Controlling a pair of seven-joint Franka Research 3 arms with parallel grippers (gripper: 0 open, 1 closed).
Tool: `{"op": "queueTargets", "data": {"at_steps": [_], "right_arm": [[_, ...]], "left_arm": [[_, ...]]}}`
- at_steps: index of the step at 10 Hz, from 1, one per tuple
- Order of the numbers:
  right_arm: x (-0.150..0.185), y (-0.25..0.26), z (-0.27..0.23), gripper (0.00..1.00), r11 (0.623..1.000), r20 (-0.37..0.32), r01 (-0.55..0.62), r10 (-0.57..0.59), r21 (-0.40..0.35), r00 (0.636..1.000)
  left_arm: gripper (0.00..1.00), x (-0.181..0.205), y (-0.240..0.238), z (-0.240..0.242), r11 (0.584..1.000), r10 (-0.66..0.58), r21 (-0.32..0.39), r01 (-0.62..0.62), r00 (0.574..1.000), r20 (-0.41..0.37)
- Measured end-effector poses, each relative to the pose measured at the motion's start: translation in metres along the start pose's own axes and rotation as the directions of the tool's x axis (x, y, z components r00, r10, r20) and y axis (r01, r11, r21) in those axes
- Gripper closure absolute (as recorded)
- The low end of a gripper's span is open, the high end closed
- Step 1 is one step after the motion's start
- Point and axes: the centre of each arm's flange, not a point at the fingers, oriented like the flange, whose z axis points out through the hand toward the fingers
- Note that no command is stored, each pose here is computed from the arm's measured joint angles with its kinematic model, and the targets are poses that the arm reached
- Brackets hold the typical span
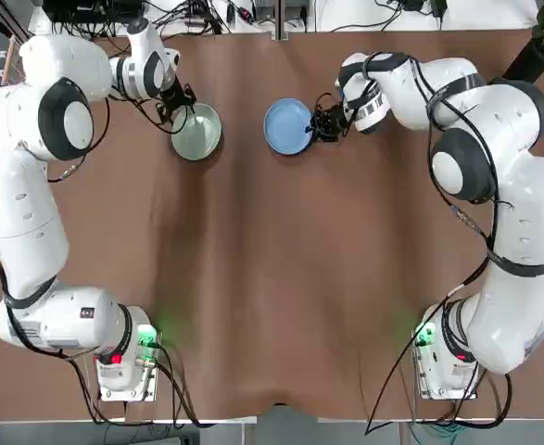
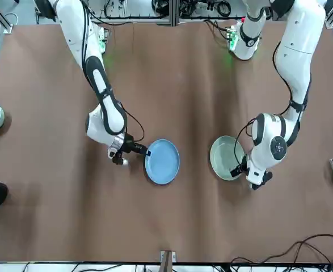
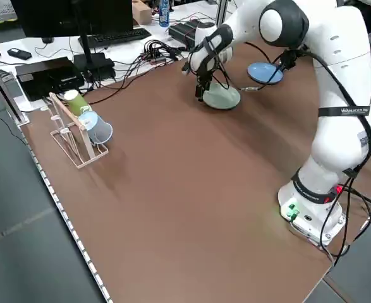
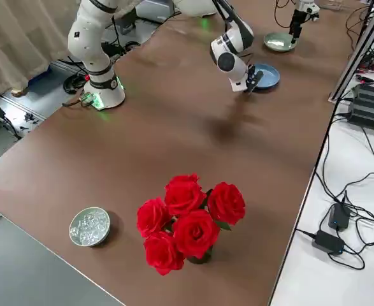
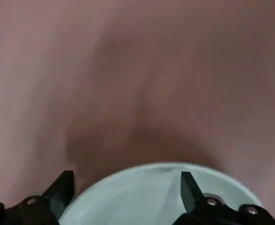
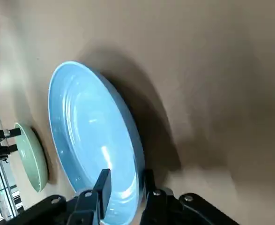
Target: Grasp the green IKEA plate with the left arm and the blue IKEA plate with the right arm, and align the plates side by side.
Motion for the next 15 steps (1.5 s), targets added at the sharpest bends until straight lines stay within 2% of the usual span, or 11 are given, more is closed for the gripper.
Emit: {"op": "queueTargets", "data": {"at_steps": [6, 15], "right_arm": [[-0.014, -0.015, 0.021, 0.64, 0.999, -0.021, -0.035, 0.036, 0.018, 0.999], [-0.006, -0.027, 0.046, 0.64, 0.999, -0.064, -0.049, 0.050, 0.013, 0.997]], "left_arm": [[0.00, 0.010, 0.015, 0.007, 1.000, -0.004, -0.016, 0.004, 1.000, -0.011], [0.00, -0.001, 0.053, 0.011, 0.998, -0.053, -0.035, 0.052, 0.998, -0.021]]}}
